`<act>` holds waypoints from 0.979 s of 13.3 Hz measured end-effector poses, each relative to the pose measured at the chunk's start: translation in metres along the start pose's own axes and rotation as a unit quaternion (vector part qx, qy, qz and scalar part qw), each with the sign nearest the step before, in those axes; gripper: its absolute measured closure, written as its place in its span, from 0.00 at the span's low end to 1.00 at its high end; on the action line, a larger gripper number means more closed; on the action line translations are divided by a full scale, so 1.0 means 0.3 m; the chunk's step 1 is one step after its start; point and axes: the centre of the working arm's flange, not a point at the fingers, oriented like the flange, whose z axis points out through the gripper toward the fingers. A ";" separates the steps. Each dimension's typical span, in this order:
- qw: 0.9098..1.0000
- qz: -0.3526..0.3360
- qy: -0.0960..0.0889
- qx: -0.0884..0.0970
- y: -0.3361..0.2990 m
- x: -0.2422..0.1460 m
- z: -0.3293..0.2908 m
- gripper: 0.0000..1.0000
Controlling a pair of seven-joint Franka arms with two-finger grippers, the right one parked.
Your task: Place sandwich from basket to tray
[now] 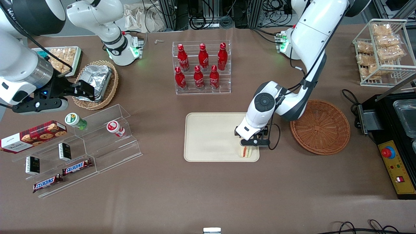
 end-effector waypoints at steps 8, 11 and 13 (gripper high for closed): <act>0.999 -0.033 0.010 0.031 -0.100 0.099 -0.327 0.00; 0.997 -0.046 -0.002 0.063 -0.143 0.121 -0.600 0.00; 0.996 -0.040 -0.005 0.074 -0.197 0.143 -0.745 0.00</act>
